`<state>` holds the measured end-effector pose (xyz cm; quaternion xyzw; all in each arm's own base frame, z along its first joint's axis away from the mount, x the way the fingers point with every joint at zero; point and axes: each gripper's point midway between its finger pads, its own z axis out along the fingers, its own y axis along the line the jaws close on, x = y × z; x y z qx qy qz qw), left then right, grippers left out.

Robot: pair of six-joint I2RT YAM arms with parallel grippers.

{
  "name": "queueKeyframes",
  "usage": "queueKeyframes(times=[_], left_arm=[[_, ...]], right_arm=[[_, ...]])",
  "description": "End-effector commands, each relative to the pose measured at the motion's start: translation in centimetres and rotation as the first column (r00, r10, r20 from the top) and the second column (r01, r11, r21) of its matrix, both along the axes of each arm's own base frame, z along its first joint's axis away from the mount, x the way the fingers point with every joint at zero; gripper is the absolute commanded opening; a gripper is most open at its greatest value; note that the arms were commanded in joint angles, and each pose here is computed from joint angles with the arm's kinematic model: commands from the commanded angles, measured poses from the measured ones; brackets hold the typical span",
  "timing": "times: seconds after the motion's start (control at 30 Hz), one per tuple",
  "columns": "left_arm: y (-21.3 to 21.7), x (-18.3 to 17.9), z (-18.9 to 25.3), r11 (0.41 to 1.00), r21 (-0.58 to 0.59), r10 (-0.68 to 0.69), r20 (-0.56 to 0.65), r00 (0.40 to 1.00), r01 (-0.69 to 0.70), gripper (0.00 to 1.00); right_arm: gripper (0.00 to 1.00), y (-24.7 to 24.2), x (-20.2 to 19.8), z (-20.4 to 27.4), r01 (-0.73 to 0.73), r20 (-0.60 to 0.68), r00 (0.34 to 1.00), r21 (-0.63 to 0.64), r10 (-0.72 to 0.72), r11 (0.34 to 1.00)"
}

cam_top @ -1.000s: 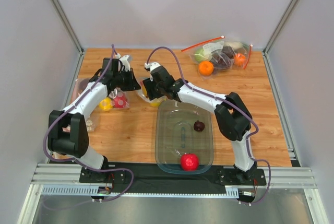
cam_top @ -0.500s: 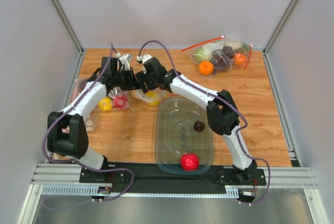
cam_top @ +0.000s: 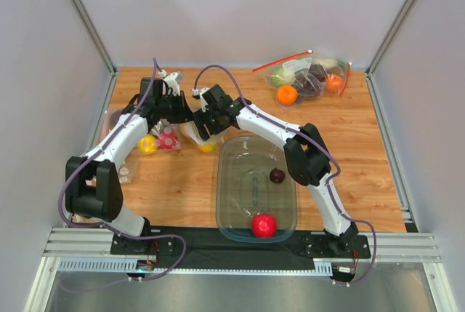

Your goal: Open the zip-top bag and remove the fake food

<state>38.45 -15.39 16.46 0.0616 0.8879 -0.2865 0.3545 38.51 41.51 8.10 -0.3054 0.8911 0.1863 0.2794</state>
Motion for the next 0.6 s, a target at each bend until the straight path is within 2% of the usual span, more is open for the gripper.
queueKeyframes(times=[0.0, 0.23, 0.4, 0.57], left_arm=[[-0.6, 1.9, 6.0, 0.999, -0.028, -0.016, 0.205, 0.979, 0.022, 0.03], [-0.2, 1.4, 3.9, 1.0, -0.008, -0.007, 0.176, 0.984, 0.009, 0.03], [0.3, 1.0, 3.2, 1.0, 0.023, 0.011, 0.19, 0.982, -0.016, 0.04], [0.2, 0.5, 3.3, 0.999, 0.024, 0.017, 0.21, 0.978, -0.022, 0.07]], right_arm=[[0.72, 0.9, -2.5, -1.1, -0.053, -0.092, 0.994, 0.036, 0.057, 0.998], [0.74, 2.7, -4.3, -1.0, -0.028, -0.187, 0.981, 0.136, 0.053, 0.99], [0.75, 3.2, -5.9, -2.0, -0.083, -0.167, 0.982, 0.04, 0.089, 0.996], [0.75, 3.4, -6.6, -2.8, -0.075, -0.164, 0.984, 0.011, 0.075, 0.997]])
